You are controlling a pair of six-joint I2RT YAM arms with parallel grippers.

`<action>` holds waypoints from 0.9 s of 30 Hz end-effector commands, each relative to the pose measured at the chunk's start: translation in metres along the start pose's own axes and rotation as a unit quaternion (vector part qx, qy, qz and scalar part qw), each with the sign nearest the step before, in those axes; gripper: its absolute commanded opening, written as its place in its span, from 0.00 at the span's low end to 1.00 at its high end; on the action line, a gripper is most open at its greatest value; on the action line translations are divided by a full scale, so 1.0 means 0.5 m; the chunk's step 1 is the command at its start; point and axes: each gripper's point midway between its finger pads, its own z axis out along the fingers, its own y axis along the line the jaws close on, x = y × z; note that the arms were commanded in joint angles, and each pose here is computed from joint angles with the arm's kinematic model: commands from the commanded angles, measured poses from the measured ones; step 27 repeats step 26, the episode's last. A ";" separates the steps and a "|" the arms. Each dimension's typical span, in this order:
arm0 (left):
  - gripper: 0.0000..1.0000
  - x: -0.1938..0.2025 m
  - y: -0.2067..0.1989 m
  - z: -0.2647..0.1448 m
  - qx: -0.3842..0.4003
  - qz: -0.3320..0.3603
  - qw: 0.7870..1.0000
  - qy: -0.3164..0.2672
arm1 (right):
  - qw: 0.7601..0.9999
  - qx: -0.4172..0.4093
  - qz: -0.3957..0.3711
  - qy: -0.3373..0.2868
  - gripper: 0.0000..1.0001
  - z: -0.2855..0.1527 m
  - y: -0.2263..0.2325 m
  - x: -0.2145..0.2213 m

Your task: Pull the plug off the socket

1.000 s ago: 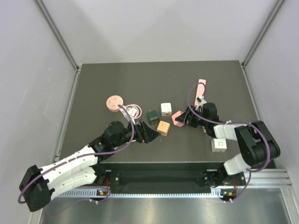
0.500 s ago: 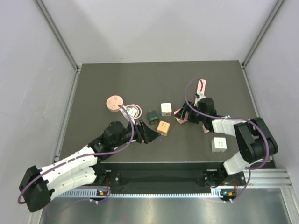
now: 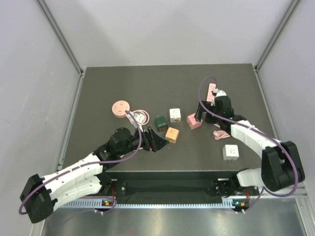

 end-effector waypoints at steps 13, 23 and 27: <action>0.92 0.052 0.093 -0.063 -0.013 -0.052 0.995 -0.078 | 0.988 -0.125 0.019 -0.090 1.00 -0.178 0.111 0.024; 0.98 0.133 0.115 -0.102 0.059 -0.079 0.992 -0.076 | 0.970 -0.214 0.099 -0.063 1.00 -0.177 0.113 0.248; 0.98 0.144 0.090 -0.111 0.091 -0.069 0.992 -0.057 | 0.950 -0.283 0.108 -0.076 1.00 -0.211 0.145 0.247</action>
